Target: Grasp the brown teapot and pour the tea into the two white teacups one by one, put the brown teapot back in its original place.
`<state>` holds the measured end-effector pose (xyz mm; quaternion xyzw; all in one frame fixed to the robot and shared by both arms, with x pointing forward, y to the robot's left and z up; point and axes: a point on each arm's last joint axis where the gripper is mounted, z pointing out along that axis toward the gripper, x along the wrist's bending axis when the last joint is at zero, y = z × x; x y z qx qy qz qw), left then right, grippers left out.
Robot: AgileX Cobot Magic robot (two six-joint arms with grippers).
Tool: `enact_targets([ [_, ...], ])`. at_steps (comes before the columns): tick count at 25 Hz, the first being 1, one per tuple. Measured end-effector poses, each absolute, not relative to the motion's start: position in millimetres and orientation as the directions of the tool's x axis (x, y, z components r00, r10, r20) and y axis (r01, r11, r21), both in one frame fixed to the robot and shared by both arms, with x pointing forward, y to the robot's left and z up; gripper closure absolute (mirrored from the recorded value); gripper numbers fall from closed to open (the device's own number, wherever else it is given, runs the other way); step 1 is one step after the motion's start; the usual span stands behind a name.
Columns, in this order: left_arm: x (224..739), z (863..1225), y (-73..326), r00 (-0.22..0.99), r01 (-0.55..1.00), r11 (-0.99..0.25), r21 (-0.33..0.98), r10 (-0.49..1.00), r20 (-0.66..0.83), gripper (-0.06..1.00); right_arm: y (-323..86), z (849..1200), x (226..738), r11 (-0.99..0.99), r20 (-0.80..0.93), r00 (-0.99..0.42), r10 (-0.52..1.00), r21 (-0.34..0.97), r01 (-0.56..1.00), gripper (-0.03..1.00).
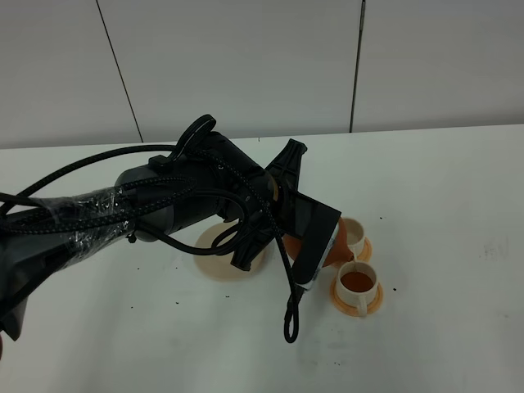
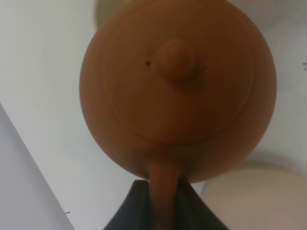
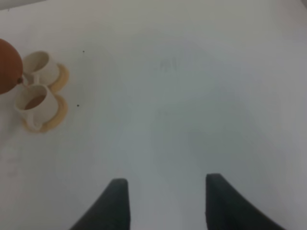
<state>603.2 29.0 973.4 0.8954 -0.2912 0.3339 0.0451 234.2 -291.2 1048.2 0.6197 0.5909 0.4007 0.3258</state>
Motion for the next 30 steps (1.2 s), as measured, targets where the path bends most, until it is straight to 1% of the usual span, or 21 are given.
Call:
enact_targets([
  [30, 603.0, 973.5, 28.7, 0.573, -0.587, -0.795, -0.15, -0.54, 0.617, 0.77, -291.2, 1048.2, 234.2, -0.09, 0.112, -0.019, 0.993, 0.877, 0.471, 0.61],
])
